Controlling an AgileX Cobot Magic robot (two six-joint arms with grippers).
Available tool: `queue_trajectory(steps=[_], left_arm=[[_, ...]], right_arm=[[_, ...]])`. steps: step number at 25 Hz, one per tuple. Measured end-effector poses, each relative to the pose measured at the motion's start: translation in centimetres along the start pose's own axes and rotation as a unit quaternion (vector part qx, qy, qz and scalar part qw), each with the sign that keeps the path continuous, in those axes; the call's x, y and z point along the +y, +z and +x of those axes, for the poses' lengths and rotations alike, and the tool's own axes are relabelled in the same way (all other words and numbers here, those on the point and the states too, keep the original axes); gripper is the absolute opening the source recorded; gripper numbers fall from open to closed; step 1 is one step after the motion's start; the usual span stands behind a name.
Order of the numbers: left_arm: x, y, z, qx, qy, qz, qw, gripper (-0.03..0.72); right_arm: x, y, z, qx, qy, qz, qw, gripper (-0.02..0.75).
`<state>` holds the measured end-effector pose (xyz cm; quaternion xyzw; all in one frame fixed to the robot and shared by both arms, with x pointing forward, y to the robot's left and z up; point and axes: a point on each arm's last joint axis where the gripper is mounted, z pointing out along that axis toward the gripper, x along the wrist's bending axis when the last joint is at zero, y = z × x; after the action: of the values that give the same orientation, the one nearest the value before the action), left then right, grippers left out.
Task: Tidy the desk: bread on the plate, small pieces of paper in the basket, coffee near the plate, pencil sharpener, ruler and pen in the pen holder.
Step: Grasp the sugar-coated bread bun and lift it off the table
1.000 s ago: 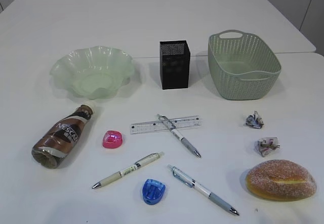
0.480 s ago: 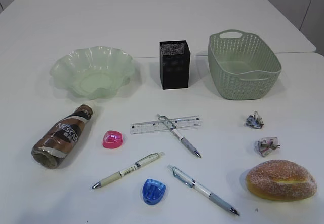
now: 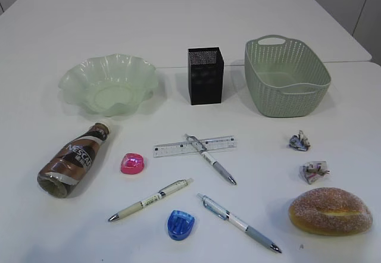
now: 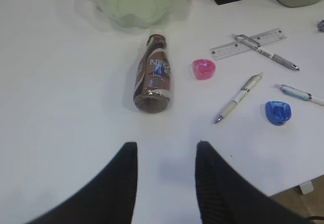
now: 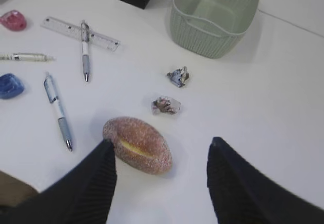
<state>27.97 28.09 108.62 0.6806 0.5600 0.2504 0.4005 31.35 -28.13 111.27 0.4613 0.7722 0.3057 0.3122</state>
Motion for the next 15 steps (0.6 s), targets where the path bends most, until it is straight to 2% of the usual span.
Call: queue_trajectory(steps=[4, 6, 11, 15], left_arm=[[0.01, 0.0, -0.04, -0.002, -0.002, -0.001, 1.0, 0.267], [0.01, 0.0, -0.06, -0.003, -0.002, -0.001, 1.0, 0.267], [0.05, 0.0, -0.09, -0.005, -0.003, -0.003, 1.0, 0.267], [0.04, 0.0, -0.1, -0.005, -0.004, -0.002, 1.0, 0.267]], right_arm=[[-0.09, 0.42, 0.1, 0.015, -0.017, 0.023, 0.999, 0.458], [-0.41, 0.9, 0.43, 0.046, -0.056, 0.059, 0.996, 0.458], [-0.63, 1.0, 0.9, 0.08, -0.096, 0.074, 0.989, 0.458], [-0.68, 0.98, 0.94, 0.084, -0.104, 0.075, 0.988, 0.458]])
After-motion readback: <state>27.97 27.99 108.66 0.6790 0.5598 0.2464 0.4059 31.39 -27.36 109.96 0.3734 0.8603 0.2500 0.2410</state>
